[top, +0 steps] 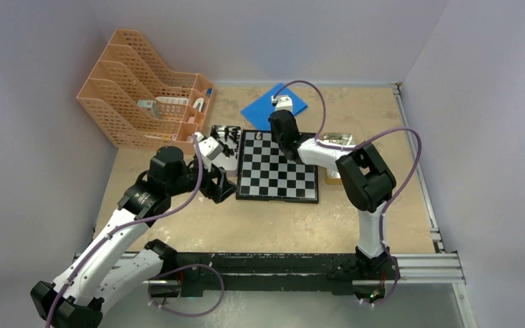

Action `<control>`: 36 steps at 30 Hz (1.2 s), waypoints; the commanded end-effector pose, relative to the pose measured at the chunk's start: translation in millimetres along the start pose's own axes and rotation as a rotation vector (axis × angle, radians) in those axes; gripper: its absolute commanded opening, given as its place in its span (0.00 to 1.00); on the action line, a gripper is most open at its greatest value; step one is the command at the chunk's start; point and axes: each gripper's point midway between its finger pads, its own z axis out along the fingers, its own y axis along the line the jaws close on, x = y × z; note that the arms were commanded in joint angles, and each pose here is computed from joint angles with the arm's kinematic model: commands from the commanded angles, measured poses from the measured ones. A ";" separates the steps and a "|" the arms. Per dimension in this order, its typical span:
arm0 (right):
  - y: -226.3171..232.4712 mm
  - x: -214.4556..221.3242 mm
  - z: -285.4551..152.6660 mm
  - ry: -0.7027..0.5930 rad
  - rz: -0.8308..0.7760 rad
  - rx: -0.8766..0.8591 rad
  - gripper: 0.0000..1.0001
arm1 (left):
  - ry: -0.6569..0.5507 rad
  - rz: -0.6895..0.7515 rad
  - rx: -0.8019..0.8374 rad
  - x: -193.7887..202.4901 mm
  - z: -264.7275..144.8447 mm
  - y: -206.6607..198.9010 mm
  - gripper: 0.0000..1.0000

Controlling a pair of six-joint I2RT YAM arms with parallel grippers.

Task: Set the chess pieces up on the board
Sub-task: Place the chess piece on the chessboard.

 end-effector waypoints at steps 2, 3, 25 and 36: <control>5.1 -30.9 2.4 -0.089 0.043 -0.006 0.13 | -0.043 0.018 0.005 -9.2 -3.2 -1.9 0.72; 5.2 -31.0 2.8 -0.090 0.044 -0.006 0.13 | -0.043 0.018 0.005 -9.4 -3.4 -2.0 0.72; 6.7 -20.6 12.3 -0.066 0.029 0.006 0.17 | -0.048 0.023 0.016 -10.1 -3.8 -4.1 0.72; 10.4 -14.6 14.7 -0.033 0.024 -0.006 0.24 | -0.046 0.022 0.022 -9.5 -3.6 -5.0 0.72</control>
